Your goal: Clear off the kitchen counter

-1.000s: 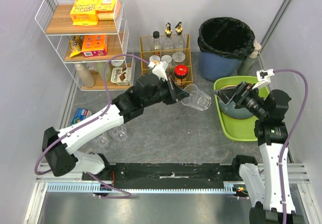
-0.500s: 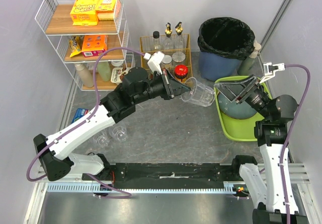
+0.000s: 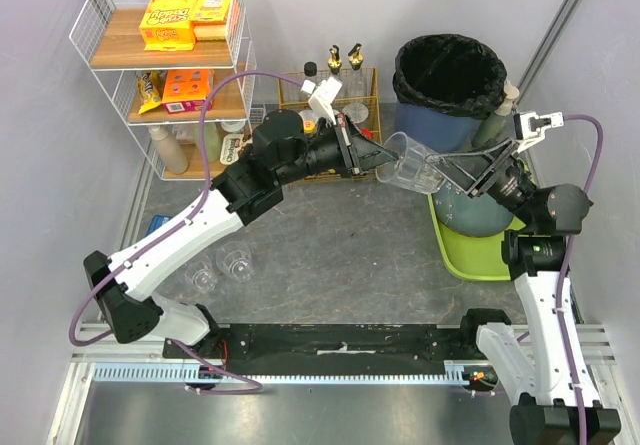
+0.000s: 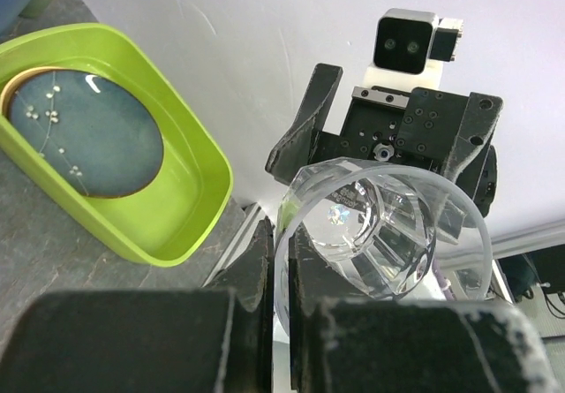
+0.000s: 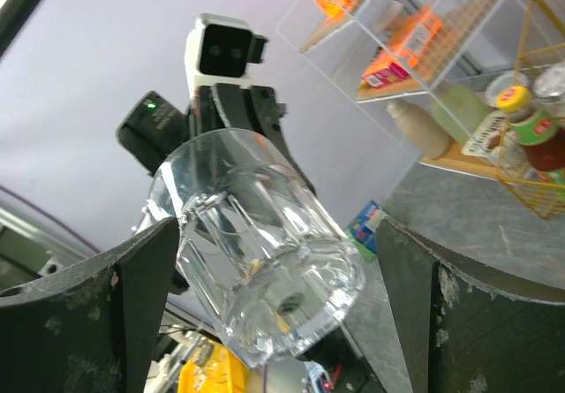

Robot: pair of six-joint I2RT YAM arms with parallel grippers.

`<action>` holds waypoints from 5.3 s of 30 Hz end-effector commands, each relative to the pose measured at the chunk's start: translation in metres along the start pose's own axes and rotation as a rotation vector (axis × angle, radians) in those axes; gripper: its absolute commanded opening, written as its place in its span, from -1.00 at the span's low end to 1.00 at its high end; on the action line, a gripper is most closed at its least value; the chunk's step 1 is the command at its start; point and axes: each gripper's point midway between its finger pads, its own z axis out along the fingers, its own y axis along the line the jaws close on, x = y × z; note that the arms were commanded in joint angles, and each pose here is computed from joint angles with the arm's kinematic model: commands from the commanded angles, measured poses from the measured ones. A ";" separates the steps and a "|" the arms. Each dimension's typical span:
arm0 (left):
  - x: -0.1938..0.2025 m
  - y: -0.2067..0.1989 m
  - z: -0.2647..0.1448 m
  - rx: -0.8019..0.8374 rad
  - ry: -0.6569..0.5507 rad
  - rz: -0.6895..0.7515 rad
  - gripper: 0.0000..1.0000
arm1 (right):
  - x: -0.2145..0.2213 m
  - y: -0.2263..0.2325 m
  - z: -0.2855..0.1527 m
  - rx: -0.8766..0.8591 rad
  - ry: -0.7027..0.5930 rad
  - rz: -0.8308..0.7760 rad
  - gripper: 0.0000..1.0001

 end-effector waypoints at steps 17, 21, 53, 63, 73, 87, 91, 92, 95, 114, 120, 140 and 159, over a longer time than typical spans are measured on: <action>-0.063 -0.069 0.008 0.288 -0.119 0.079 -0.97 | -0.007 0.056 0.000 -0.277 0.025 0.156 0.96; -0.055 -0.064 0.012 0.296 -0.086 0.066 -0.96 | -0.011 0.056 0.000 -0.272 -0.006 0.171 0.96; -0.037 -0.027 0.009 0.215 -0.059 0.045 0.22 | -0.015 0.002 0.016 -0.027 -0.010 0.141 -0.80; -0.046 0.136 -0.082 -0.543 -0.207 0.220 0.52 | -0.011 -0.099 0.014 0.370 0.010 0.062 -1.00; -0.015 0.208 -0.170 -0.941 -0.155 0.370 0.56 | -0.028 -0.245 -0.100 1.271 0.037 -0.231 -1.00; 0.015 0.226 -0.187 -1.001 -0.027 0.359 0.57 | -0.044 -0.274 -0.249 1.989 -0.167 -0.270 -1.00; 0.023 0.224 -0.185 -0.973 -0.003 0.338 0.57 | -0.038 -0.284 -0.274 2.029 -0.207 -0.177 -1.00; 0.024 0.225 -0.185 -0.977 0.002 0.335 0.57 | -0.037 -0.285 -0.276 2.022 -0.227 -0.164 -1.00; 0.026 0.229 -0.185 -0.994 0.025 0.344 0.57 | -0.031 -0.291 -0.288 2.043 -0.260 -0.110 -1.00; 0.039 0.232 -0.190 -1.016 0.092 0.304 0.61 | 0.004 -0.338 -0.312 2.051 -0.193 0.029 -0.75; 0.039 0.223 -0.207 -1.045 0.092 0.283 0.63 | 0.002 -0.344 -0.311 2.040 -0.189 0.023 0.25; 0.064 0.196 -0.270 -1.148 0.130 0.112 0.61 | -0.059 -0.278 -0.198 1.602 -0.140 -0.245 0.96; 0.124 0.305 -0.244 -1.385 0.260 0.042 0.25 | -0.010 -0.242 -0.101 1.128 0.081 -0.251 0.95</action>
